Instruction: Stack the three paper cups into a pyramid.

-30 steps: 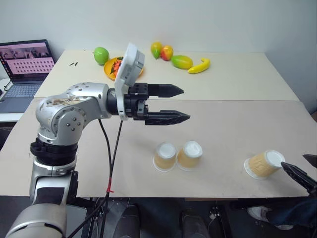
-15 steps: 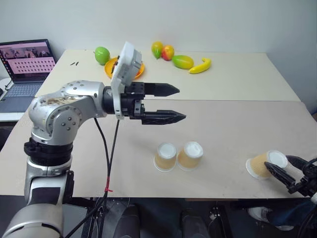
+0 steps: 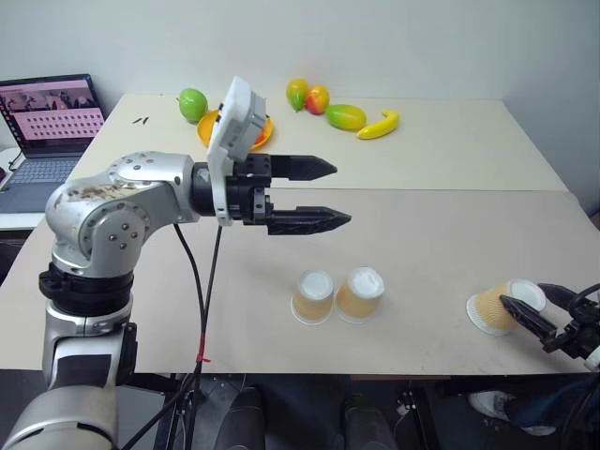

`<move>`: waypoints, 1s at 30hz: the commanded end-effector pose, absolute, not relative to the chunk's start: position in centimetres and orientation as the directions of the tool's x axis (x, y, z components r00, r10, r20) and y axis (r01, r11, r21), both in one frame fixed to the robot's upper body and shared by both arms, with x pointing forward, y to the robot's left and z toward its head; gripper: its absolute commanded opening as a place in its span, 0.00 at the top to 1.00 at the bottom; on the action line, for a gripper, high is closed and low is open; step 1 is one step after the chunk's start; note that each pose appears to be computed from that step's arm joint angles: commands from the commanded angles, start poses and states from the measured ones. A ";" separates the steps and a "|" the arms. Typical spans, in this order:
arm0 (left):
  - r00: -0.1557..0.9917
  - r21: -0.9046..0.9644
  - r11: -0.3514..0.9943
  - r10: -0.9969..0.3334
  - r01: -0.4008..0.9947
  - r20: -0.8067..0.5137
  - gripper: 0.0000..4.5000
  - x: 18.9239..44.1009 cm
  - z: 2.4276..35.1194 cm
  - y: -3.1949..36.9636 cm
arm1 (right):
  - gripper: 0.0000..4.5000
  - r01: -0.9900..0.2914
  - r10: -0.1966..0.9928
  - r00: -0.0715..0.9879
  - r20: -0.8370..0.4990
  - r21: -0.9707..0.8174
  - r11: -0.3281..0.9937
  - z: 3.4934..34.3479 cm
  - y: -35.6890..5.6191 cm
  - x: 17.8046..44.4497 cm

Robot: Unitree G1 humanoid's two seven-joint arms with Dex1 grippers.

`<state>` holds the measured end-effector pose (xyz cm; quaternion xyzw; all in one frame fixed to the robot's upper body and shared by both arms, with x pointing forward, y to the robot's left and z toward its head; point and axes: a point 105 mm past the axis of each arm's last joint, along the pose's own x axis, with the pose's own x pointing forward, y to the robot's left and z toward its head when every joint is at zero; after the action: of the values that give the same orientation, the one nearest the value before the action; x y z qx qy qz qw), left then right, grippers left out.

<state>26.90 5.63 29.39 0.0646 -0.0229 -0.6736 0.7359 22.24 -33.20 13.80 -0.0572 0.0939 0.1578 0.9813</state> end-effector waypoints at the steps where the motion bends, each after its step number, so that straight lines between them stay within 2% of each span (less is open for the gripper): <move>1: 0.090 0.161 0.083 -0.995 0.983 -0.034 0.00 26.3 30.2 5.9 | 0.37 -0.336 0.313 0.932 -0.182 -0.113 0.935 15.0 -32.7 22.5; 6: 0.096 0.159 0.090 -0.995 0.983 -0.035 0.00 26.4 30.2 6.0 | 0.37 -0.378 0.355 0.919 -0.169 -0.128 0.917 16.4 -31.5 23.4; 10: 0.107 0.159 0.101 -0.994 0.982 -0.035 0.00 26.6 30.1 6.2 | 0.37 -0.460 0.434 0.885 -0.167 -0.181 0.869 19.1 -29.4 24.9; 13: 0.120 0.156 0.113 -0.992 0.981 -0.035 0.00 26.6 29.8 6.4 | 0.37 -0.610 0.572 0.792 -0.211 -0.246 0.754 22.1 -25.8 25.8; 15: 0.125 0.152 0.119 -0.992 0.981 -0.032 0.00 26.6 29.6 6.5 | 0.37 -0.720 0.680 0.693 -0.239 -0.266 0.641 24.2 -22.8 26.1; 19: 0.131 0.157 0.123 -0.991 0.980 -0.039 0.00 26.8 29.2 6.5 | 0.37 -0.843 0.796 0.532 -0.289 -0.271 0.465 26.2 -19.4 25.8; 24: 0.139 0.162 0.130 -0.989 0.978 -0.044 0.00 26.8 28.7 6.7 | 0.37 -0.911 0.872 0.379 -0.310 -0.291 0.292 28.0 -16.8 25.5; 30: 0.149 0.163 0.141 -0.988 0.977 -0.039 0.00 26.9 28.3 6.8 | 0.37 -0.938 0.907 0.276 -0.318 -0.297 0.181 28.7 -14.7 25.8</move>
<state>27.32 6.82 27.73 0.0614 -0.0164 -0.6515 0.7559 26.01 -15.30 28.04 -0.2133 0.0487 0.5898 0.7773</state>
